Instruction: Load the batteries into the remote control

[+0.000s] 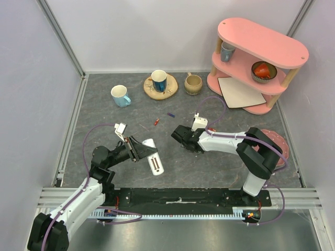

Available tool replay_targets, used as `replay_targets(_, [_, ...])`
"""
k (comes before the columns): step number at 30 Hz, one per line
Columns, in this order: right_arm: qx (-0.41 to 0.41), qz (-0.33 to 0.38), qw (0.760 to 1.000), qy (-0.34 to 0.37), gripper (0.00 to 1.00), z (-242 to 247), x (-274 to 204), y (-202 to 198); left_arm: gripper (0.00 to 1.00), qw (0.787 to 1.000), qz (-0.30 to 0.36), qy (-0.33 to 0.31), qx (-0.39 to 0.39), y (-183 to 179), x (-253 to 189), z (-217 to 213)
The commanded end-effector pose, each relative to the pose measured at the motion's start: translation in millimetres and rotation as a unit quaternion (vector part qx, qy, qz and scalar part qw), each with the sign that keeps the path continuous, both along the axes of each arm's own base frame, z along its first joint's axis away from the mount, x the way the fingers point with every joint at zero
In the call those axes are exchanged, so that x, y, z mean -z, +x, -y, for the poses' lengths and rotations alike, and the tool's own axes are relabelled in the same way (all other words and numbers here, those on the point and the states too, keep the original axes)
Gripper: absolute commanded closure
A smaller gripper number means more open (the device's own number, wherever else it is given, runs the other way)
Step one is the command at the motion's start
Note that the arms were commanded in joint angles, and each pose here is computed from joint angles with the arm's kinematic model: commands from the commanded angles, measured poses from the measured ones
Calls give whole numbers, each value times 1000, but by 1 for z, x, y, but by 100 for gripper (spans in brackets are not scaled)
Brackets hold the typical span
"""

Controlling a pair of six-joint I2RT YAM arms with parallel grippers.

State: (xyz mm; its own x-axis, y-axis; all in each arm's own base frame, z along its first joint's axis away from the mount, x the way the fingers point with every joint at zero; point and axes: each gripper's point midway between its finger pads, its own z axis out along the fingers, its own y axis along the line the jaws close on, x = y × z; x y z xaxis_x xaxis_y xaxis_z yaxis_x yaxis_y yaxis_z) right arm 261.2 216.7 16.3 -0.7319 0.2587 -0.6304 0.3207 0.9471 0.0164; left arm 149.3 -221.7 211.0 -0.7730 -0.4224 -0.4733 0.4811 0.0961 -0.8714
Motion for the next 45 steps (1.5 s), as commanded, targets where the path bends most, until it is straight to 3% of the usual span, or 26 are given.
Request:
replay_targets(1, [17, 9, 1000, 9, 31, 0, 0, 7, 98, 1000, 13, -9, -7, 1, -6, -2])
replay_targets(21, [-6, 9, 1000, 22, 56, 1, 0, 0, 98, 1000, 13, -10, -7, 0, -5, -2])
replay_targets(28, [-150, 32, 988, -19, 66, -6, -39, 9, 98, 1000, 13, -11, -4, -1, -6, -2])
replay_targets(32, [-262, 61, 961, -55, 69, -12, -73, 14, 98, 1000, 15, -11, -4, -1, -7, -2])
replay_targets(36, [-407, 52, 904, -120, 71, -21, -83, 15, 98, 1000, 17, -13, -9, 1, -8, -2])
replay_targets(43, [-544, 65, 825, -140, 69, -38, -82, 6, 98, 1000, 21, -15, -8, 0, -11, -2])
replay_targets(45, [-561, 52, 812, -148, 70, -36, -72, 2, 98, 1000, 21, -15, -9, 0, -11, -3])
